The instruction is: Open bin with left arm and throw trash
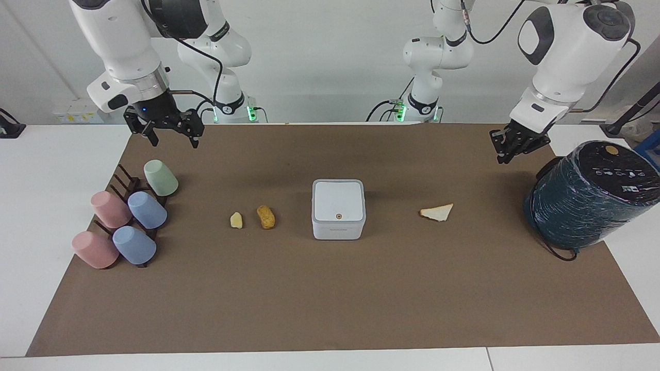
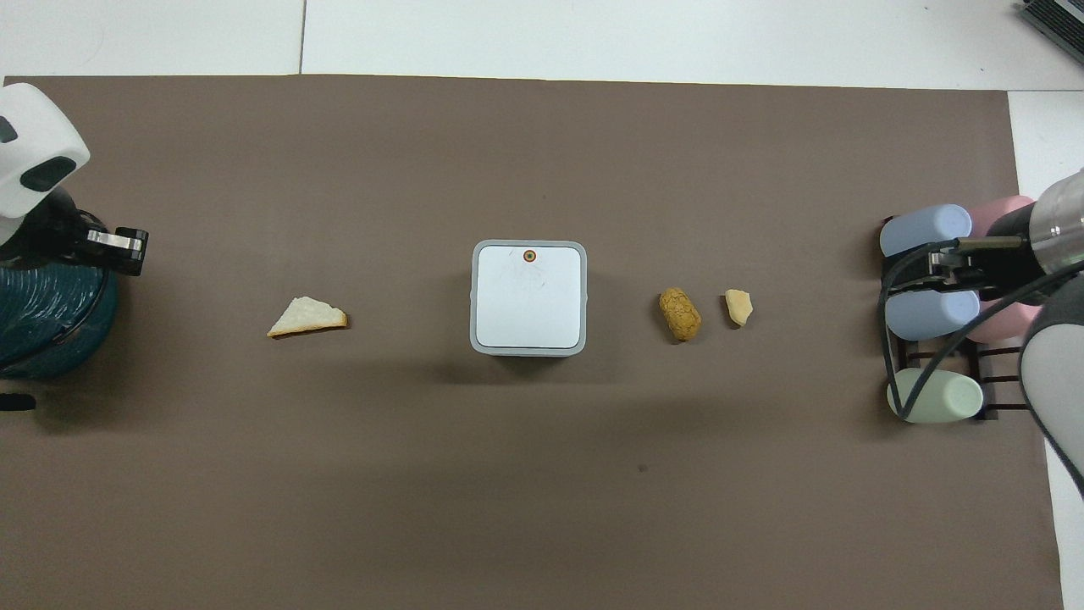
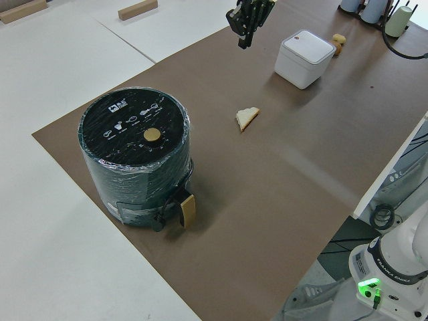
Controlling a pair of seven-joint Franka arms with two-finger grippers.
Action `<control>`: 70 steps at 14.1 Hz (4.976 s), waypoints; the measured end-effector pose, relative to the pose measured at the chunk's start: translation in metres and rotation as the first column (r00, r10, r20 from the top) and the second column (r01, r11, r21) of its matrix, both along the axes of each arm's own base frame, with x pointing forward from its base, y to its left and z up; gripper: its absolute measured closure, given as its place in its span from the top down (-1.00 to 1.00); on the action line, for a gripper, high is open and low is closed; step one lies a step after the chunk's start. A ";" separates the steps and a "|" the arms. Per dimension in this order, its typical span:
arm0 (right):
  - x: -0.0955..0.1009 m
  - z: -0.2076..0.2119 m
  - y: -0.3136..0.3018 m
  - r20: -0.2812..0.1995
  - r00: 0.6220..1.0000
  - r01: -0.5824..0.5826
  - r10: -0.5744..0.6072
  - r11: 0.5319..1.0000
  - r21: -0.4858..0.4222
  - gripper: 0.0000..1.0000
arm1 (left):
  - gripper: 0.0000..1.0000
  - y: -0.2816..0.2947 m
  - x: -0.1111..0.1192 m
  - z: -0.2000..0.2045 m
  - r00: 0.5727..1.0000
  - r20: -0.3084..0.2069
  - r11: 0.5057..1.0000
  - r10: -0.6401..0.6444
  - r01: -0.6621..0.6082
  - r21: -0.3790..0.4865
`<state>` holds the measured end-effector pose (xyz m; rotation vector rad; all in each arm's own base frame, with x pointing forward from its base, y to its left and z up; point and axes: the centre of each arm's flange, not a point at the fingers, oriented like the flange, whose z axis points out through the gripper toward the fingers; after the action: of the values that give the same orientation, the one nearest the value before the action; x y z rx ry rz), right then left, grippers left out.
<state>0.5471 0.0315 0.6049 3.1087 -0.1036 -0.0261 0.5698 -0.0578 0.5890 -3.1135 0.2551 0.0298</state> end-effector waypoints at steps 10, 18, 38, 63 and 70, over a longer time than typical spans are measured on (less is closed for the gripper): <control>0.000 0.000 0.000 0.000 1.000 0.000 0.000 1.000 0.000 1.00 | -0.97 -0.143 -0.016 -0.025 0.997 0.050 0.997 0.056 -0.053 -0.062; 0.000 0.000 0.002 0.000 1.000 -0.003 0.003 1.000 0.000 1.00 | -0.97 -0.274 -0.004 -0.105 0.960 0.105 0.942 0.261 -0.229 -0.245; 0.000 0.000 0.000 0.000 1.000 0.000 0.000 1.000 0.000 1.00 | -0.97 -0.252 0.026 -0.086 0.935 -0.051 0.929 0.350 -0.354 -0.110; 0.015 -0.267 0.056 0.095 0.989 -0.112 0.110 0.993 0.024 1.00 | 0.92 -0.007 0.011 -0.214 0.923 0.072 0.921 -0.378 0.383 -0.068; 0.011 -0.308 0.055 0.112 0.988 -0.112 0.108 0.993 0.030 0.30 | 0.77 -0.014 -0.014 -0.259 0.782 0.003 0.782 -0.623 0.623 -0.006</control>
<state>0.5580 0.0863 0.2971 3.1452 0.0670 0.1488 0.5561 -0.0714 0.3302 -2.8561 1.2696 0.0177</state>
